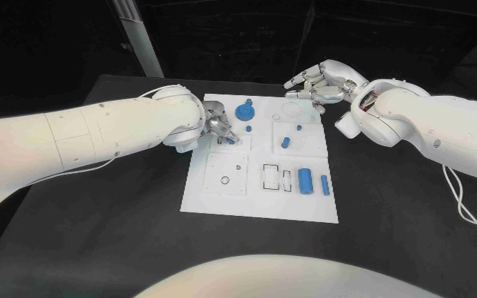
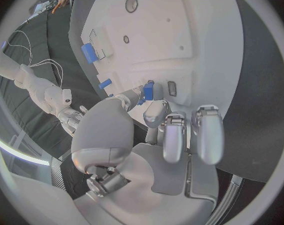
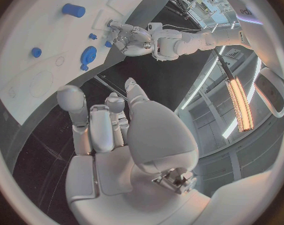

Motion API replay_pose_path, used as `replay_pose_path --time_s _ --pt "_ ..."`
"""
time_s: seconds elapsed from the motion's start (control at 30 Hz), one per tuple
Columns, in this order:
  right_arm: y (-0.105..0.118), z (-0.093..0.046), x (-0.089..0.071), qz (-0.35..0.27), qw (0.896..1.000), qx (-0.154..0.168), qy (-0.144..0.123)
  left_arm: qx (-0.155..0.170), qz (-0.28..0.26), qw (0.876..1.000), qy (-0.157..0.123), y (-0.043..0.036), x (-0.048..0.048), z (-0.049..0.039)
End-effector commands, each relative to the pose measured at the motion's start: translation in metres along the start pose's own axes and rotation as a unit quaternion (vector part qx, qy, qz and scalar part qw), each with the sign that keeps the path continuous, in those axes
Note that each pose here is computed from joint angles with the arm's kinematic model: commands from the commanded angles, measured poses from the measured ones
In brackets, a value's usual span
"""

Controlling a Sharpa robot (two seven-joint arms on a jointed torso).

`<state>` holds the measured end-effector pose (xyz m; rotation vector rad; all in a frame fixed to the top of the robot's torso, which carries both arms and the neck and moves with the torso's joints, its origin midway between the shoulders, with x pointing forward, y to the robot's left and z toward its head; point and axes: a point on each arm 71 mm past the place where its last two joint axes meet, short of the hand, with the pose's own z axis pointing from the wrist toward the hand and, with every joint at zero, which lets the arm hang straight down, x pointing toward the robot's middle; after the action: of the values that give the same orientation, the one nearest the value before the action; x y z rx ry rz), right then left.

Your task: Assemble the parts on the task board

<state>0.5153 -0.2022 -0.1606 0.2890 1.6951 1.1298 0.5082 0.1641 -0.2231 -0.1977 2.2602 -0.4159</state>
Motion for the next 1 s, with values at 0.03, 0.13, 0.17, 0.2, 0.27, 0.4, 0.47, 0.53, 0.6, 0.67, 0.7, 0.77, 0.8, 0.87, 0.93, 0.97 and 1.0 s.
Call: replay_pose_path --time_s 0.03,0.13,0.17,0.2,0.27,0.4,0.47,0.53,0.6,0.67,0.7,0.77,0.8,0.87,0.93,0.97,1.0 --pt "0.0020 0.0005 -0.0001 0.000 1.000 -0.007 0.003 -0.006 0.006 1.000 0.009 -0.0001 0.0009 0.0003" --pt "0.0019 0.0005 -0.0002 0.000 1.000 -0.007 0.003 -0.007 0.008 1.000 0.013 -0.0001 0.0013 0.0006" --pt "0.0019 0.0005 -0.0002 0.000 1.000 -0.007 0.003 -0.008 0.008 1.000 0.014 -0.0001 0.0015 0.0006" --pt "0.0019 0.0005 -0.0002 0.000 1.000 -0.007 0.003 -0.008 0.009 1.000 0.015 -0.0001 0.0016 0.0007" --pt "0.0019 0.0006 -0.0001 0.000 1.000 -0.007 0.003 -0.008 0.010 1.000 0.016 -0.0004 0.0019 0.0007" --pt "0.0022 0.0009 0.0002 0.000 1.000 -0.008 0.003 -0.008 0.012 1.000 0.019 -0.0013 0.0027 0.0007" --pt "0.0023 0.0010 0.0003 0.000 1.000 -0.008 0.004 -0.008 0.013 1.000 0.021 -0.0017 0.0031 0.0007" --pt "0.0023 0.0011 0.0004 0.000 1.000 -0.008 0.004 -0.008 0.014 1.000 0.022 -0.0019 0.0035 0.0007" --pt "0.0022 0.0011 0.0003 0.000 1.000 -0.008 0.003 -0.008 0.014 1.000 0.023 -0.0019 0.0036 0.0006" --pt "0.0023 0.0012 0.0004 0.000 1.000 -0.008 0.003 -0.009 0.014 1.000 0.023 -0.0018 0.0037 0.0006" --pt "0.0023 0.0012 0.0004 0.000 1.000 -0.008 0.003 -0.009 0.014 1.000 0.023 -0.0018 0.0036 0.0006" --pt "0.0024 0.0013 0.0005 0.000 1.000 -0.008 0.003 -0.009 0.014 1.000 0.023 -0.0018 0.0035 0.0007" --pt "0.0024 0.0013 0.0005 0.000 1.000 -0.008 0.003 -0.009 0.014 1.000 0.022 -0.0019 0.0034 0.0008" --pt "0.0025 0.0014 0.0005 0.000 1.000 -0.008 0.003 -0.009 0.013 1.000 0.021 -0.0023 0.0032 0.0012" --pt "0.0026 0.0014 0.0006 0.000 1.000 -0.009 0.003 -0.009 0.013 1.000 0.021 -0.0026 0.0031 0.0014" --pt "0.0026 0.0015 0.0007 0.000 1.000 -0.009 0.003 -0.010 0.013 1.000 0.020 -0.0027 0.0030 0.0017" --pt "0.0026 0.0016 0.0007 0.000 1.000 -0.009 0.003 -0.010 0.013 1.000 0.020 -0.0029 0.0029 0.0019"
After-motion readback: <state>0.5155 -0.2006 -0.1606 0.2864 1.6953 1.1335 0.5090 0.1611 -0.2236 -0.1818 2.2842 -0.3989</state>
